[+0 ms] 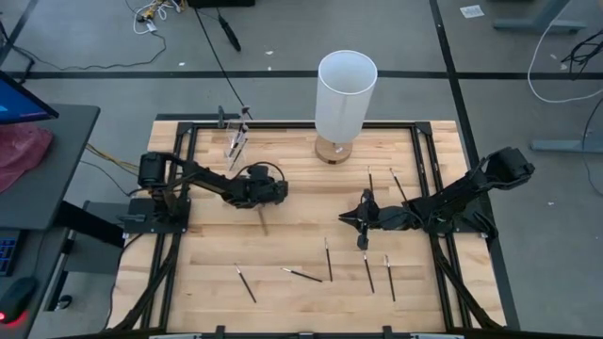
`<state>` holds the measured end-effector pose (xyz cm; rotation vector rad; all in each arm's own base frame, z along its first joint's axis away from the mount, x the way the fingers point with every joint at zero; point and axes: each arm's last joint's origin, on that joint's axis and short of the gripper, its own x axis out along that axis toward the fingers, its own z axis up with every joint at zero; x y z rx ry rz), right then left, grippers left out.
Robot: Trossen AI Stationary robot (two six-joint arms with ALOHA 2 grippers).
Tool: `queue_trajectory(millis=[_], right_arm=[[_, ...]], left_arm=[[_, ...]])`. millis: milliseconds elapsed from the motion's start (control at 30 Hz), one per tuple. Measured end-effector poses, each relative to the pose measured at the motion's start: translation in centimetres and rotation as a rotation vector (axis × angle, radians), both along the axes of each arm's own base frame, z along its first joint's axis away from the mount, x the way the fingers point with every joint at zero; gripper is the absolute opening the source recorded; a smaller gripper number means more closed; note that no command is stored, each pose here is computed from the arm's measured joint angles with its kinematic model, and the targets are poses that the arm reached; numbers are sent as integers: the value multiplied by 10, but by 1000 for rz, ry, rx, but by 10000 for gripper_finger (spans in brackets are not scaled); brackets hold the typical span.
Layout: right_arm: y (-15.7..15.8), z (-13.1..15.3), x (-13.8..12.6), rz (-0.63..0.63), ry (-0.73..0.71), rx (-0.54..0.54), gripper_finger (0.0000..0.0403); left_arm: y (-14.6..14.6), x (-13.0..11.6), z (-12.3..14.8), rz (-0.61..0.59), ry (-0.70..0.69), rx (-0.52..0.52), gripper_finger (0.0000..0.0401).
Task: Put items in baskets/containers
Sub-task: Put the black eyeshadow brush into the transparent organizer
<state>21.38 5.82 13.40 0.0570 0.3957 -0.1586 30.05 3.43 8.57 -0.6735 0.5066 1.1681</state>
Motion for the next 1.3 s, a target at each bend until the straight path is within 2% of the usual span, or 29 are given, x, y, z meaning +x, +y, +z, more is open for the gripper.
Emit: queue_trajectory(millis=[100, 333, 733, 1033, 1300], right_arm=[[0, 0, 0, 0, 0, 0, 43], [0, 0, 0, 1, -2, 0, 43], [0, 0, 0, 0, -2, 2, 43], [0, 0, 0, 0, -2, 2, 43], [0, 0, 0, 0, -4, 2, 43]], left_arm=[[-1, 5, 2, -39, -34, -10, 9], [-7, 11, 4, -141, -53, -18, 10], [-41, 19, 7, -357, -73, -44, 3], [-79, 17, 8, -570, -15, 32, 1], [-91, 14, 9, -594, 8, 90, 7]])
